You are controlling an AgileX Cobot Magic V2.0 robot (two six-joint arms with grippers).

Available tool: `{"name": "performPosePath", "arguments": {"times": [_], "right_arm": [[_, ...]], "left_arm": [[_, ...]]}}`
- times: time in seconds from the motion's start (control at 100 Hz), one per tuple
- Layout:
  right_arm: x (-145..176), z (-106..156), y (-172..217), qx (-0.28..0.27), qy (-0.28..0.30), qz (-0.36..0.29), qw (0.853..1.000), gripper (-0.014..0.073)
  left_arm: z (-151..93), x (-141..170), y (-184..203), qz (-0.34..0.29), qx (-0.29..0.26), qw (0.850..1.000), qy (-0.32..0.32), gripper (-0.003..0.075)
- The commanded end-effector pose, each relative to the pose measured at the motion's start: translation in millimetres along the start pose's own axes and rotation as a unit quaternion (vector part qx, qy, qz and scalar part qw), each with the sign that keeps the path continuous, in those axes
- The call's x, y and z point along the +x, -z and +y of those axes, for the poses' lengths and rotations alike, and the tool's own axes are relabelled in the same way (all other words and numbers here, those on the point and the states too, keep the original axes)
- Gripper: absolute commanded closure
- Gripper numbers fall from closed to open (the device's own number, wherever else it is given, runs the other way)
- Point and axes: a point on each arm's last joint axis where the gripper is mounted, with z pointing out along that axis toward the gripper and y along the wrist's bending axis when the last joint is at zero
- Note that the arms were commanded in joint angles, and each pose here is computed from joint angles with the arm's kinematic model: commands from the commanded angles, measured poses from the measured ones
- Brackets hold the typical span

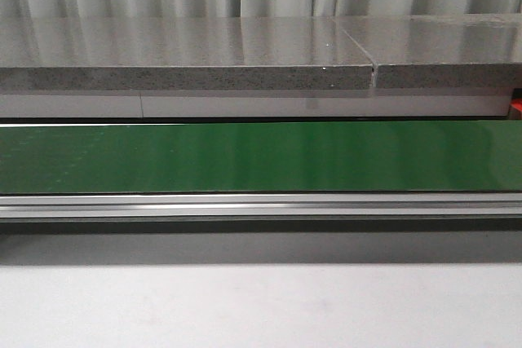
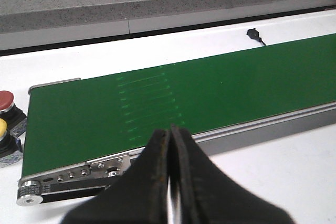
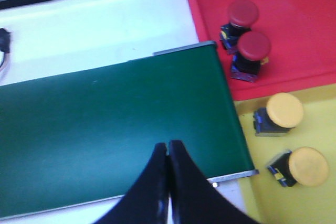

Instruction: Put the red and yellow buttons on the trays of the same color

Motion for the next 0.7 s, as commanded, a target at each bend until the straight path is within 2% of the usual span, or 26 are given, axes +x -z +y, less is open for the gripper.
{"name": "performPosePath", "arguments": {"times": [0.0,0.2,0.38,0.69], "right_arm": [[-9,10,24,-0.026,0.028,-0.063,0.997,0.0662],[3,23,51,-0.073,0.067,-0.1,0.99,0.0662],[36,25,64,-0.109,0.109,-0.105,0.982,0.066],[83,21,78,-0.177,0.108,-0.113,0.972,0.066]], "left_arm": [[-1,-14,4,-0.046,0.005,0.999,0.006,0.0741],[-1,-14,4,-0.046,0.005,0.999,0.006,0.0741],[-1,-14,4,-0.046,0.005,0.999,0.006,0.0741],[-1,-14,4,-0.046,0.005,0.999,0.006,0.0741]]}}
